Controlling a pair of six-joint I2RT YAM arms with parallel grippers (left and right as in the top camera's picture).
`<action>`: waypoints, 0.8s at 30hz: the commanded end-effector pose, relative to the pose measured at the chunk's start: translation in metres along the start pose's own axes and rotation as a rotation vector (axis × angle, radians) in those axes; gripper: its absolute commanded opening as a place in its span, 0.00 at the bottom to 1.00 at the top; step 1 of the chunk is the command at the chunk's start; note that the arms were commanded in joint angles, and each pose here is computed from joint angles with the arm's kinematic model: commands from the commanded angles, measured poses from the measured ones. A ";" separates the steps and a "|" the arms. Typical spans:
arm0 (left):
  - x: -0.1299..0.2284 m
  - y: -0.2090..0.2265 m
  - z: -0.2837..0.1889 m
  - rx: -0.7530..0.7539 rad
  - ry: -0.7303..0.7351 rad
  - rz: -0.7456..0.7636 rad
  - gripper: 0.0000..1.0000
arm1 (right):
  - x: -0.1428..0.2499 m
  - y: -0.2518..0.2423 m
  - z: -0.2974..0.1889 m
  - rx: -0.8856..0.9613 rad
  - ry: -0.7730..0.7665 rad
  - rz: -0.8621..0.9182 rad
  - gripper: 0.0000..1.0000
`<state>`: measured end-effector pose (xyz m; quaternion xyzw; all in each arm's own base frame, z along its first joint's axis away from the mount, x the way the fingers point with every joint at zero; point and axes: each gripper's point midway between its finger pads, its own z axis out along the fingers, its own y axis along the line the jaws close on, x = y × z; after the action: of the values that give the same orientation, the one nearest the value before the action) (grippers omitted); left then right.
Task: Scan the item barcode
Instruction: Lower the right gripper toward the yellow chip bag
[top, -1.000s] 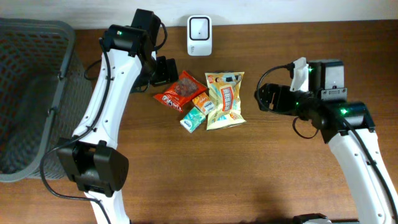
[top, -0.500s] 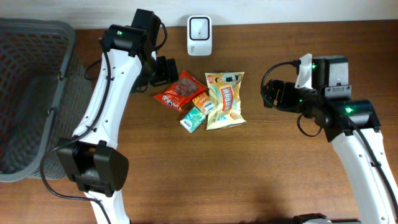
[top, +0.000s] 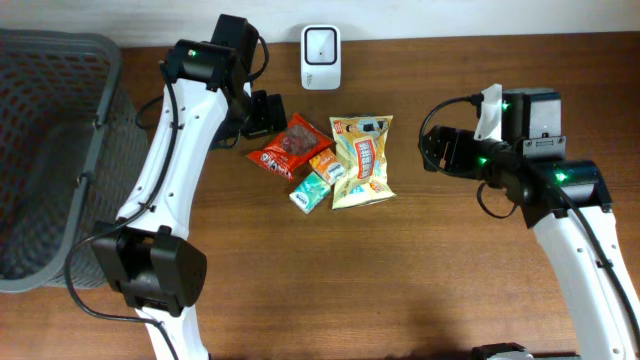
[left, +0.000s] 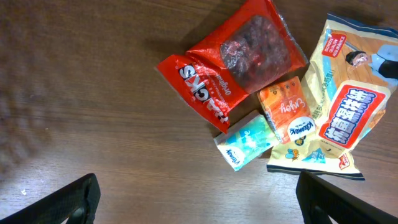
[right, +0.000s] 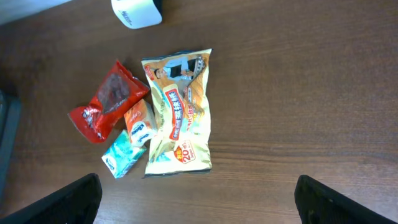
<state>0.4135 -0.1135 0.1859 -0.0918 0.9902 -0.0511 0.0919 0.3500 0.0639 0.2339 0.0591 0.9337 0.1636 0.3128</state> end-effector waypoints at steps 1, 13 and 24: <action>-0.003 -0.001 -0.013 0.010 -0.037 -0.012 0.99 | -0.004 0.006 -0.003 -0.015 -0.007 -0.018 0.98; -0.003 -0.001 -0.013 0.010 -0.037 -0.012 0.99 | -0.009 0.008 -0.003 -0.027 -0.029 0.004 0.98; -0.003 -0.001 -0.013 0.010 -0.037 -0.012 0.99 | -0.014 0.009 0.000 -0.031 -0.045 -0.001 0.98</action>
<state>0.4134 -0.1135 0.1859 -0.0918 0.9902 -0.0510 0.0917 0.3568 0.0649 0.2394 0.0599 0.9274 0.1686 0.3284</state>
